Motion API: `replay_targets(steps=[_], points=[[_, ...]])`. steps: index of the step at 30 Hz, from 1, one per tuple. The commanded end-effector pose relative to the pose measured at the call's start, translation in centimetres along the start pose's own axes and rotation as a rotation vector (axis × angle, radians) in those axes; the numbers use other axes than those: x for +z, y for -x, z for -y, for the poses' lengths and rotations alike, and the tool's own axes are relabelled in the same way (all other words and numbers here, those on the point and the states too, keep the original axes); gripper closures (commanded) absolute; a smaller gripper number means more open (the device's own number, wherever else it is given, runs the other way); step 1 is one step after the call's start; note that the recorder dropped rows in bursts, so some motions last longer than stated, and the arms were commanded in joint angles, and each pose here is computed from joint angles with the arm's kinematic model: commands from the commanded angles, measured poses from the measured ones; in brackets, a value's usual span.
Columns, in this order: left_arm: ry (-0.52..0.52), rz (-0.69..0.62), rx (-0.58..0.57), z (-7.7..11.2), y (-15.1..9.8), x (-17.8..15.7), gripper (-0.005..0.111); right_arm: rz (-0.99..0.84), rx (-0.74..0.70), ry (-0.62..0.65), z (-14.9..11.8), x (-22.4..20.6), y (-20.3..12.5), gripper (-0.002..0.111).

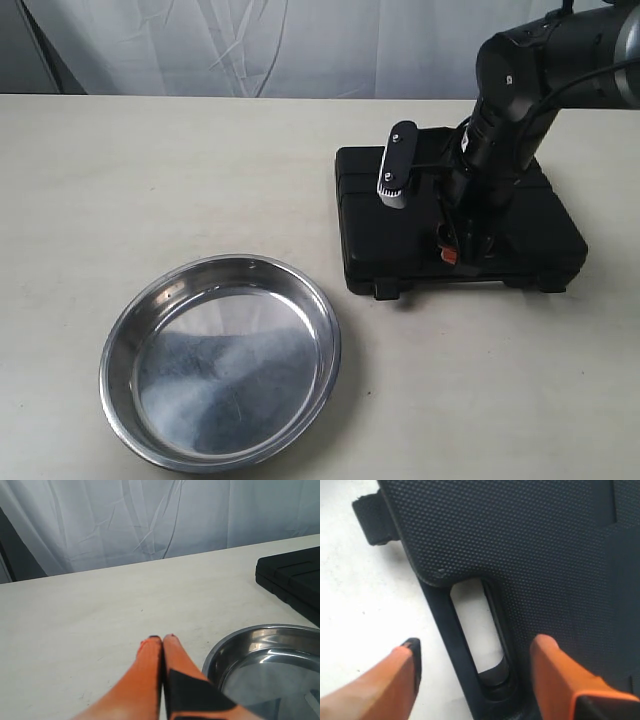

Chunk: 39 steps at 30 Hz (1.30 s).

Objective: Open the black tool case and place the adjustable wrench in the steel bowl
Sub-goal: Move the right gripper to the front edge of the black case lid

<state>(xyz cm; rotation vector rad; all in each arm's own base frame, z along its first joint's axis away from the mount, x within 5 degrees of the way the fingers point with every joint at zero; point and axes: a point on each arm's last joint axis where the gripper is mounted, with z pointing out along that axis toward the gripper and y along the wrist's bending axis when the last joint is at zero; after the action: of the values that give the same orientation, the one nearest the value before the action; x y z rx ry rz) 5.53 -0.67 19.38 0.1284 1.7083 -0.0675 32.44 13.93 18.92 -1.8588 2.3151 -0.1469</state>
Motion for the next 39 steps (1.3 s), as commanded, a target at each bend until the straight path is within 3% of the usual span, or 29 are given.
replay_targets(steps=[1,9,33,35,36,37,38,39], points=[[-0.011,0.006,0.001,0.1,-0.1,0.0,0.106,0.013,0.021,0.033,-0.3,0.1,0.2,0.047],[-0.011,0.006,0.001,0.1,-0.1,0.0,0.106,-0.011,0.006,0.102,-0.6,2.0,0.3,0.047],[-0.011,0.006,0.001,0.1,-0.1,0.0,0.106,-0.033,0.001,0.125,-0.6,4.9,0.5,0.048],[-0.011,0.006,0.001,0.1,-0.1,0.0,0.106,-0.026,0.006,0.123,-0.5,4.9,0.6,0.054],[-0.011,0.006,0.001,0.1,-0.1,0.0,0.106,-0.028,0.001,0.118,-0.5,4.9,0.6,0.068],[-0.011,0.006,0.001,0.1,-0.1,0.0,0.106,-0.028,0.001,0.118,-0.5,4.9,0.6,0.074],[-0.011,0.006,0.001,0.1,-0.1,0.0,0.106,-0.031,0.001,0.122,-0.5,4.9,0.5,0.091],[-0.011,0.006,0.001,0.1,-0.1,0.0,0.106,-0.032,0.001,0.123,-0.5,4.9,0.5,0.097]])
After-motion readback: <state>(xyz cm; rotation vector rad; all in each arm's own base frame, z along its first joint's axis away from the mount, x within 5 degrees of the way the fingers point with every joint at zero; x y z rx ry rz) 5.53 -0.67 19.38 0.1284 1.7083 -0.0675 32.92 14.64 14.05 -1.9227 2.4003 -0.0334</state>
